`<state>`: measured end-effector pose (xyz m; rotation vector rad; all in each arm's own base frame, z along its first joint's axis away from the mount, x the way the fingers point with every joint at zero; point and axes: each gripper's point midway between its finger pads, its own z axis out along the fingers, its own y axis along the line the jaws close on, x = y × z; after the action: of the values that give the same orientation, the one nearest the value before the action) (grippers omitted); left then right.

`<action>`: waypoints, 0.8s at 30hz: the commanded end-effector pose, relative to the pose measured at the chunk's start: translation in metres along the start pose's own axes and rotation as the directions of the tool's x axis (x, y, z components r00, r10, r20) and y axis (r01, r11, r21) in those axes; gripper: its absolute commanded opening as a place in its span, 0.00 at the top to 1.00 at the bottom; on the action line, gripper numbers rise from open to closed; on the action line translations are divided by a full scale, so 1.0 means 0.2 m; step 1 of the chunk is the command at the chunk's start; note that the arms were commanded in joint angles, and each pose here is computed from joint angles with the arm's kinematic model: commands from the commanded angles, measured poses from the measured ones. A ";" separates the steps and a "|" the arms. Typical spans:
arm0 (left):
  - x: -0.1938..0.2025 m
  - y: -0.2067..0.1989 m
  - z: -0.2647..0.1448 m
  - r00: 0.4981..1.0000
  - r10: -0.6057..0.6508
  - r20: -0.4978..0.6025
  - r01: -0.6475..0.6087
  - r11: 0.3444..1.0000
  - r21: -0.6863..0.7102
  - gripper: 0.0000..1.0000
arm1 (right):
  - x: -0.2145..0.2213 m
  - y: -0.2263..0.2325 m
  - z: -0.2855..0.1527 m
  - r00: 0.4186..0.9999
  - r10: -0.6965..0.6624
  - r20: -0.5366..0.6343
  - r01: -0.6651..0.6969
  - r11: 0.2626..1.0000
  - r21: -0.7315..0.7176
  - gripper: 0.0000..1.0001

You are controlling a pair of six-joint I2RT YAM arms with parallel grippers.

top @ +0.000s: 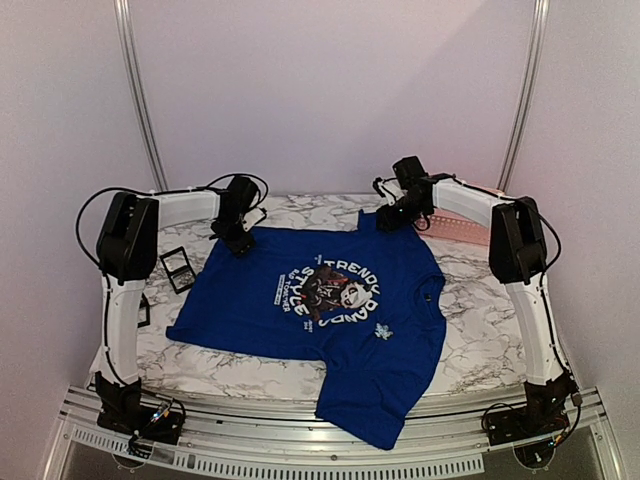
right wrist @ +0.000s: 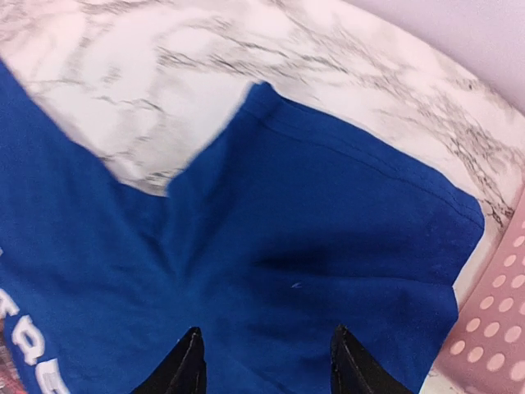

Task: Pin the brooch onto the clothing
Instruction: Smooth out the clothing with brooches at the center of the board.

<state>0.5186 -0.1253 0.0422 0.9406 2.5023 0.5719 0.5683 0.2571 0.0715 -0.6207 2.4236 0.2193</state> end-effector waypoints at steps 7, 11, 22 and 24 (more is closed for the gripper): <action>-0.05 -0.10 -0.42 0.981 0.061 0.185 -0.090 0.984 0.153 0.26 | 0.06 0.55 -0.79 0.996 0.058 0.073 -0.035 0.959 -0.281 0.47; 0.18 -0.37 -0.58 0.972 0.175 0.159 -0.218 0.925 0.311 0.27 | 0.51 0.75 -0.88 0.984 0.136 -0.119 -0.167 0.935 -0.314 0.55; 0.88 -0.55 -0.52 0.925 0.380 -0.023 -0.353 0.879 0.322 0.31 | 1.37 1.00 -0.91 0.830 0.298 -0.471 -0.427 0.883 -0.194 0.88; 0.92 -0.53 -0.49 0.925 0.377 -0.042 -0.351 0.892 0.285 0.31 | 1.49 0.98 -0.88 0.796 0.326 -0.510 -0.457 0.876 -0.153 0.89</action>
<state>0.2895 -0.1166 0.0329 1.5386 2.5759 0.2567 0.1822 0.2661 0.0382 -0.4873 2.9836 0.5906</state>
